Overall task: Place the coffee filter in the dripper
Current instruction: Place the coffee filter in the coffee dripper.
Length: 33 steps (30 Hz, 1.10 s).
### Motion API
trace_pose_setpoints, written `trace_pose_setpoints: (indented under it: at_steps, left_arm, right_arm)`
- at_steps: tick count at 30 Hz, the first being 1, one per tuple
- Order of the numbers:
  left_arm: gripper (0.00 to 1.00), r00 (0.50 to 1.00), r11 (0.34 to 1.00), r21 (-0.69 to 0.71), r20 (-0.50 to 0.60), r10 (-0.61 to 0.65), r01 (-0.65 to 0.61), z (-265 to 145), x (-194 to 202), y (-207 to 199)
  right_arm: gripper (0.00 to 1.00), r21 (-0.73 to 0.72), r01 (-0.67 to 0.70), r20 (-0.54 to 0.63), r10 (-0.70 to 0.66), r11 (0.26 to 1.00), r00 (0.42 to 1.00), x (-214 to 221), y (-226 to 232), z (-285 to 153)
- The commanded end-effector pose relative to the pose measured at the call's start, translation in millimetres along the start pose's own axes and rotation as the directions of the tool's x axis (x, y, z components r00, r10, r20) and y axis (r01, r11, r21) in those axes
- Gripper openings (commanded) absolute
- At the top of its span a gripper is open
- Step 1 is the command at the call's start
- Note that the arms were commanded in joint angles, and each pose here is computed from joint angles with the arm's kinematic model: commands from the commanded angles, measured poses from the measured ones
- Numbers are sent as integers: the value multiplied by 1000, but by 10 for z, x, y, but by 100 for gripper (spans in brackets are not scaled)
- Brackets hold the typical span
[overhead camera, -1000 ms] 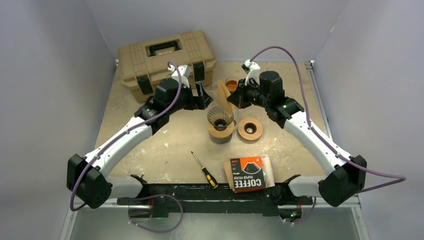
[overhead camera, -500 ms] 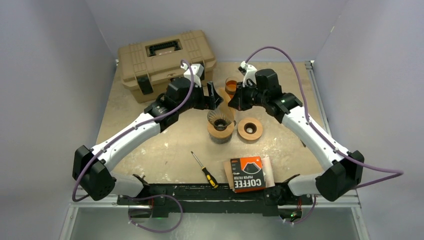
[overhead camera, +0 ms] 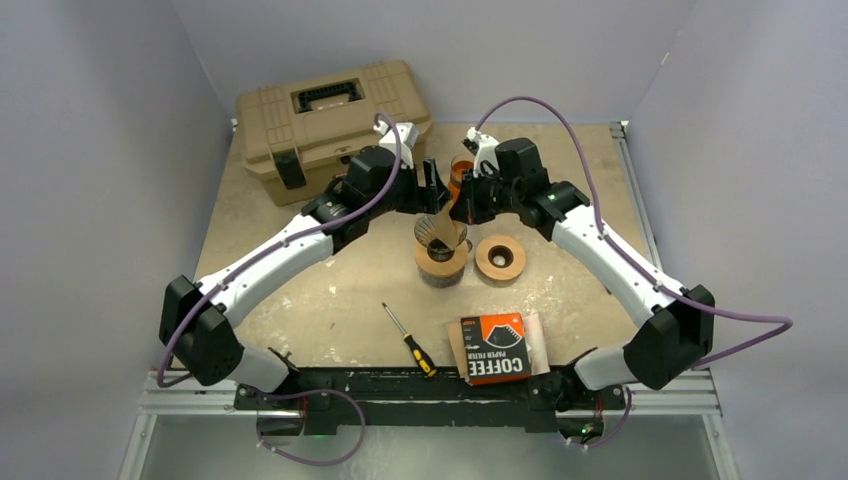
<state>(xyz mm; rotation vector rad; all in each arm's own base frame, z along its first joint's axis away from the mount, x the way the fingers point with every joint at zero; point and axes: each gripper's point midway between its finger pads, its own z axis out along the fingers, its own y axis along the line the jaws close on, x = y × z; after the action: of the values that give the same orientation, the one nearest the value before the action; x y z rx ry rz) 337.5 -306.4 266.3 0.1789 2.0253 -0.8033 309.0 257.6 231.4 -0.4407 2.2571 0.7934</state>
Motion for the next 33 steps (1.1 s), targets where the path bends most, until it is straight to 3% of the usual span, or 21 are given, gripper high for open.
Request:
trace_pose_setpoints:
  at_steps: [1,8,16,22,30,33]
  left_arm:
    - [73,999,1000,-13,-30,14,-14,60,12,-72]
    - [67,998,996,-72,-46,42,-46,20,61,-12]
    - [47,993,989,-105,-68,93,-100,-84,97,92]
    - [41,988,964,-222,-80,130,-145,-185,74,314]
    - [40,986,955,-249,-91,143,-162,-198,64,364]
    - [55,987,967,-207,-86,135,-150,-182,57,276]
  right_arm:
    - [0,-31,18,55,-17,999,998,-208,137,-60]
    - [0,-14,23,88,-21,1000,996,-271,126,-97]
    - [0,-16,19,76,-18,1000,997,-207,95,-35]
    - [0,-22,-6,51,8,1000,999,-110,94,-33]
    - [0,4,-25,72,25,1000,997,-122,56,-56]
    - [0,5,-35,75,34,999,997,-126,47,-38]
